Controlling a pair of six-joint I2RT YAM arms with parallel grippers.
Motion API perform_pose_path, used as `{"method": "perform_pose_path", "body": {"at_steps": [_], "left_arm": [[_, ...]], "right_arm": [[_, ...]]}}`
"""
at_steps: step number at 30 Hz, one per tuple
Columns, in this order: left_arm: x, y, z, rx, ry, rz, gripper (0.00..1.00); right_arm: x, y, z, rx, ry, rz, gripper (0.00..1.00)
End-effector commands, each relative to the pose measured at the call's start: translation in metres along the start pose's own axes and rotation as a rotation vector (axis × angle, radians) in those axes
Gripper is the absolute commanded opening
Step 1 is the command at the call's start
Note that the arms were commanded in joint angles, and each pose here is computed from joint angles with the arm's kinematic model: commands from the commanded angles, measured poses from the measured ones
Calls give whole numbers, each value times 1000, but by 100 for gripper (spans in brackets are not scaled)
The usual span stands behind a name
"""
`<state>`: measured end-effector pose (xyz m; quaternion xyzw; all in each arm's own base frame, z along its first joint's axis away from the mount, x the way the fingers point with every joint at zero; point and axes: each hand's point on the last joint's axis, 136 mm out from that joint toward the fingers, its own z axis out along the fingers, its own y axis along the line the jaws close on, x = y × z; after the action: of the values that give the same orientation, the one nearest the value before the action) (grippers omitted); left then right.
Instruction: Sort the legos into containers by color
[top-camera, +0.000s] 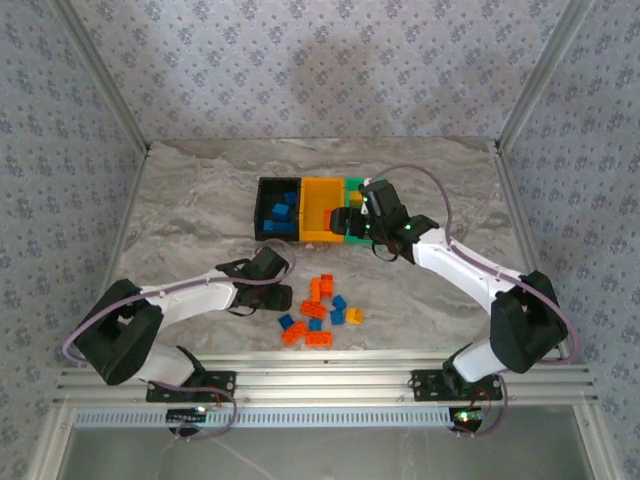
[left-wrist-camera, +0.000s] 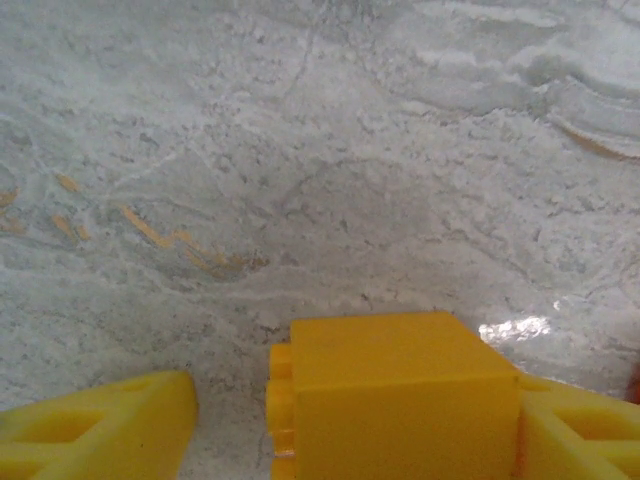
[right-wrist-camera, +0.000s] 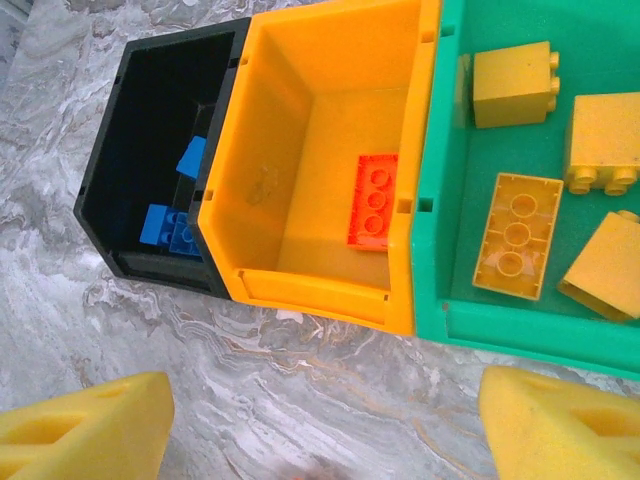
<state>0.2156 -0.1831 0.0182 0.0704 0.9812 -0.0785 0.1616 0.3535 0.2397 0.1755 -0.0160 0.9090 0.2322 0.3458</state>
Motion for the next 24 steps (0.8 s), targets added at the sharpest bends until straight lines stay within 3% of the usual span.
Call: {"method": "perform_pose_path", "body": {"at_steps": [1,3,9,13,18,24], "left_arm": [[-9,-16,9,62,-17,3,72],[-11,-16,11,58,-21,11,71],[-13,-21,4,78,-20,11,46],[-31,-36,-18,122,-69,18,40],[-85,-83,-52,223,-173,64,38],[-166,-158,-69,338,-270,144,36]], "right_arm": [[-8,-3,-12,8,-39,18,82],[-7,-5,-14,11,-41,18,82],[-10,-14,-20,32,-59,32,82],[-7,-29,-27,63,-70,58,82],[8,-62,-38,158,-66,106,82],[34,-100,-52,254,-42,199,82]]}}
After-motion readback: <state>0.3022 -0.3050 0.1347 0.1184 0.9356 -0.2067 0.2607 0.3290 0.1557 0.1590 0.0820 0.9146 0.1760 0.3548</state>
